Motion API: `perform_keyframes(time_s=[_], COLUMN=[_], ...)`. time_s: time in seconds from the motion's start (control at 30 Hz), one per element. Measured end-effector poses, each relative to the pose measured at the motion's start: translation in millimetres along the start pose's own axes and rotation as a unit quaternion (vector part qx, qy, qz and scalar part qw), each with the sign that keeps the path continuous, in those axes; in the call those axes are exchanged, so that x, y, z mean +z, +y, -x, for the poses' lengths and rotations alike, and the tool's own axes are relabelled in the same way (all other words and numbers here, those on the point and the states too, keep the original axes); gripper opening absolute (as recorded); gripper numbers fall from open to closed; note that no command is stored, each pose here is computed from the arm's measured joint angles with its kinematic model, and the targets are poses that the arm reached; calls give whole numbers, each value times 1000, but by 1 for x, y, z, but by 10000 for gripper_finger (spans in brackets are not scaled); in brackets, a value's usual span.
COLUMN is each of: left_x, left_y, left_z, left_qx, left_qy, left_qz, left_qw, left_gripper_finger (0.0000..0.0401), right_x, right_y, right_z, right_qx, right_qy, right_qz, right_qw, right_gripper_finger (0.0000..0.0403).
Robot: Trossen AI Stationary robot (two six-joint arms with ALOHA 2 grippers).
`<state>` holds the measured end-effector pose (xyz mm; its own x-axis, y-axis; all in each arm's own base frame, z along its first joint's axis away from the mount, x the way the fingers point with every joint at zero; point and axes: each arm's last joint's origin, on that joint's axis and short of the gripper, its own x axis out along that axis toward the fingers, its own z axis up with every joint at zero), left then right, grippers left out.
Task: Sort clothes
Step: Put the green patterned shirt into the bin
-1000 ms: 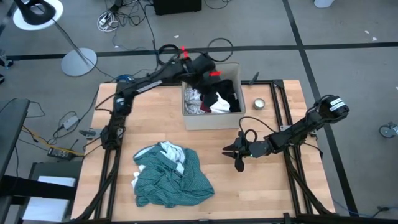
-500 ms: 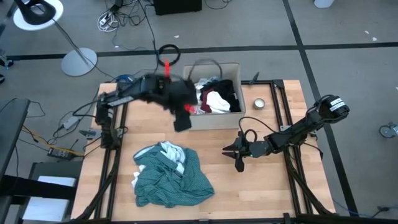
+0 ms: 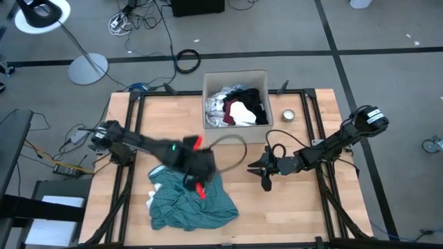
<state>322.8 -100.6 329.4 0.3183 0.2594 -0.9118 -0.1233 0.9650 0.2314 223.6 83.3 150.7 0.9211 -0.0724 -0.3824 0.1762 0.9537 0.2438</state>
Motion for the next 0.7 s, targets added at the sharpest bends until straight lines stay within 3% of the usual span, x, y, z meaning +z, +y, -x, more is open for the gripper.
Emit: perform_keyframes(time_s=[0.23,0.33,0.47,0.6,0.7], left_x=[-51,-69,-79,-89,-87], left_y=[-29,-42,-58,-62,-60], left_z=[-45,-67,-88,-105,-111], left_qx=[-33,-94,-172,-168,-174], left_qy=[-27,-30,-39,-23,-14], left_qz=[60,79,76,72,81], left_qw=[997,992,981,983,981], left_gripper_finger=[137,137,137,135,107], right_x=[0,0,0,1,1], right_y=[0,0,0,1,1], right_z=[0,0,0,0,0], right_qx=[4,4,4,5,5], right_qy=[1,0,0,-2,-2], right_qz=[-1,-2,-2,-3,-3], right_qw=[1000,1000,1000,1000,1000], right_gripper_finger=[96,96,96,96,96])
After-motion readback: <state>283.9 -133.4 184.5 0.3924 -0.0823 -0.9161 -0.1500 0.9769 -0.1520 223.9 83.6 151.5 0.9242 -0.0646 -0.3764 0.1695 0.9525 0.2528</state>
